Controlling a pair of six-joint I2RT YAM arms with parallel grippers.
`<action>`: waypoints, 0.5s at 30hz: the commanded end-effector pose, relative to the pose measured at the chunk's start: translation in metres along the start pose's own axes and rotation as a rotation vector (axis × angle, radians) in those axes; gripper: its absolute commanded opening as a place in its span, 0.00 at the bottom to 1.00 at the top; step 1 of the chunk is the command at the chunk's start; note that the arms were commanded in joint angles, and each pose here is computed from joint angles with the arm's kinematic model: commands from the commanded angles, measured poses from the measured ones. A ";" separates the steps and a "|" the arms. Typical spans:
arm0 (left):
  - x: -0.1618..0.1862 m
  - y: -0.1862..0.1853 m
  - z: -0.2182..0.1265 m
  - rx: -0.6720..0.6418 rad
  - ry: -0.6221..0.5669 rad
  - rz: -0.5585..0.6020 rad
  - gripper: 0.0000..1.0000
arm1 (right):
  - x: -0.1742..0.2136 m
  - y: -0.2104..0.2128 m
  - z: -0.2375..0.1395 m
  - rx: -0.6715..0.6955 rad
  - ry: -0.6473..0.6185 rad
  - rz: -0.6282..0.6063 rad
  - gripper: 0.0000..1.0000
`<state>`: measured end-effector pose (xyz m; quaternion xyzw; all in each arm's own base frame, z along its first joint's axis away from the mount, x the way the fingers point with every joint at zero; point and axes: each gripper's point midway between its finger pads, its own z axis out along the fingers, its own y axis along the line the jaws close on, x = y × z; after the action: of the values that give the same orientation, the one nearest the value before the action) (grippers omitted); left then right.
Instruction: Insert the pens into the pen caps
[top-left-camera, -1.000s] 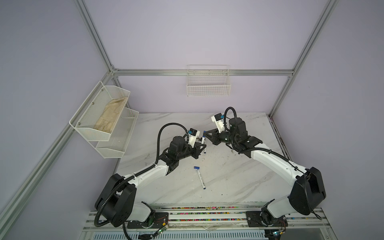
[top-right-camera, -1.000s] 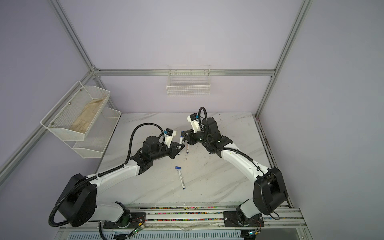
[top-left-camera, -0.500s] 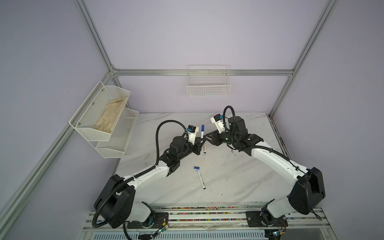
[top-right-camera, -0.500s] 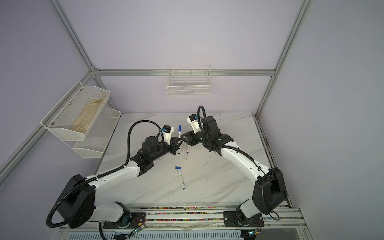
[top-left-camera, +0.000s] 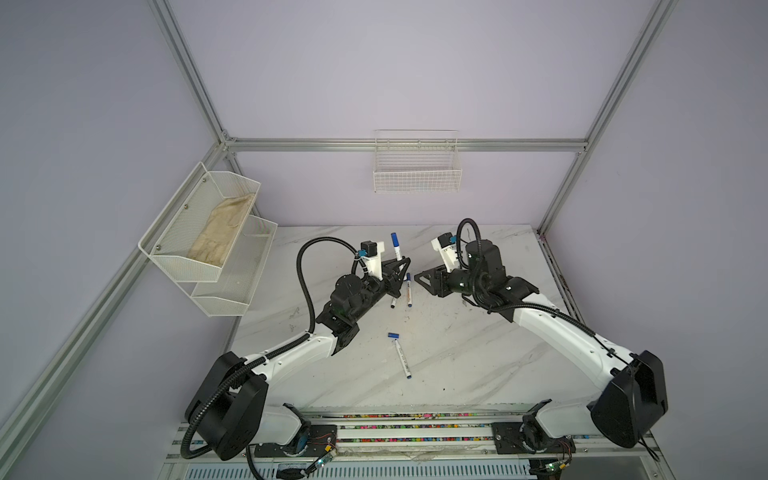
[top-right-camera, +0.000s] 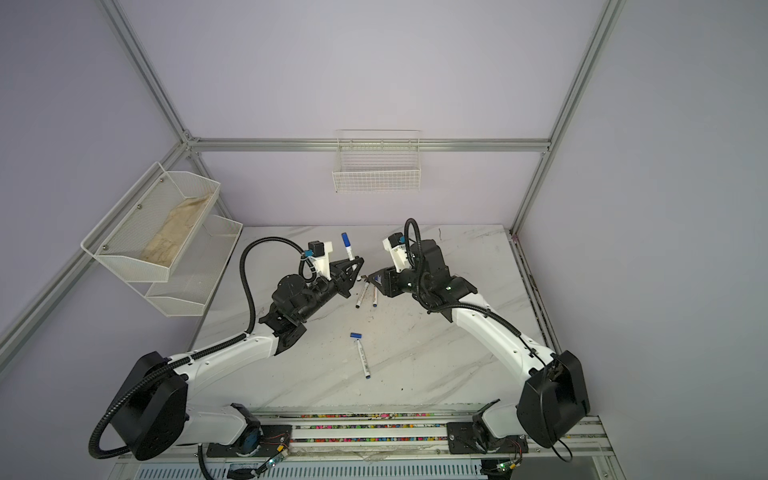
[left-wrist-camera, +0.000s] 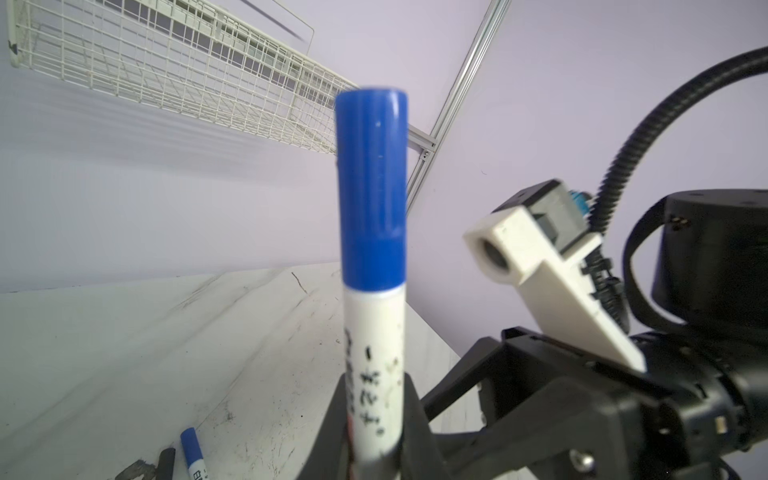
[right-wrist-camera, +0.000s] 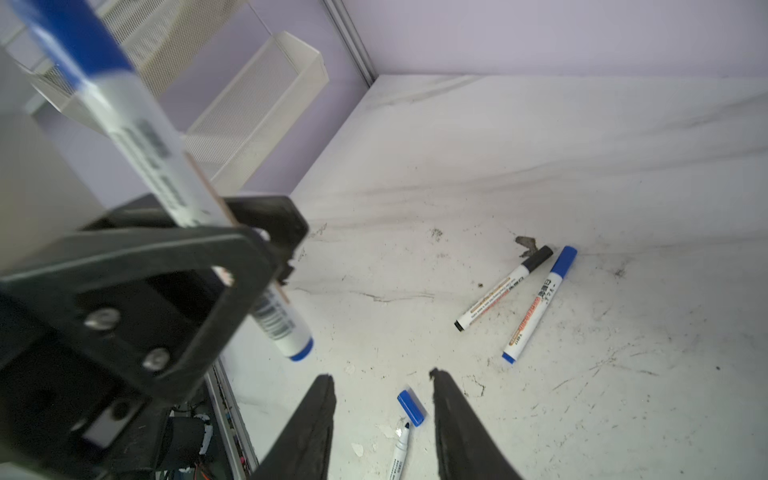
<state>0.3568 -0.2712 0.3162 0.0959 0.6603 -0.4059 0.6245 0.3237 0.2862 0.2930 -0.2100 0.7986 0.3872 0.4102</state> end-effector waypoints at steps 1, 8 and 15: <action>0.003 0.000 -0.008 -0.005 -0.023 -0.019 0.00 | -0.039 0.014 -0.022 0.002 -0.165 -0.053 0.42; 0.012 -0.007 -0.004 0.009 -0.004 -0.025 0.00 | -0.050 0.038 -0.008 -0.142 -0.166 -0.057 0.42; 0.014 -0.012 -0.002 0.018 0.001 -0.028 0.00 | -0.060 0.047 0.007 -0.198 -0.173 -0.071 0.42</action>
<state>0.3473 -0.2852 0.3110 0.1004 0.6636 -0.4167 0.6131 0.3354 0.3139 0.3326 -0.2284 0.7424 0.4423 0.4485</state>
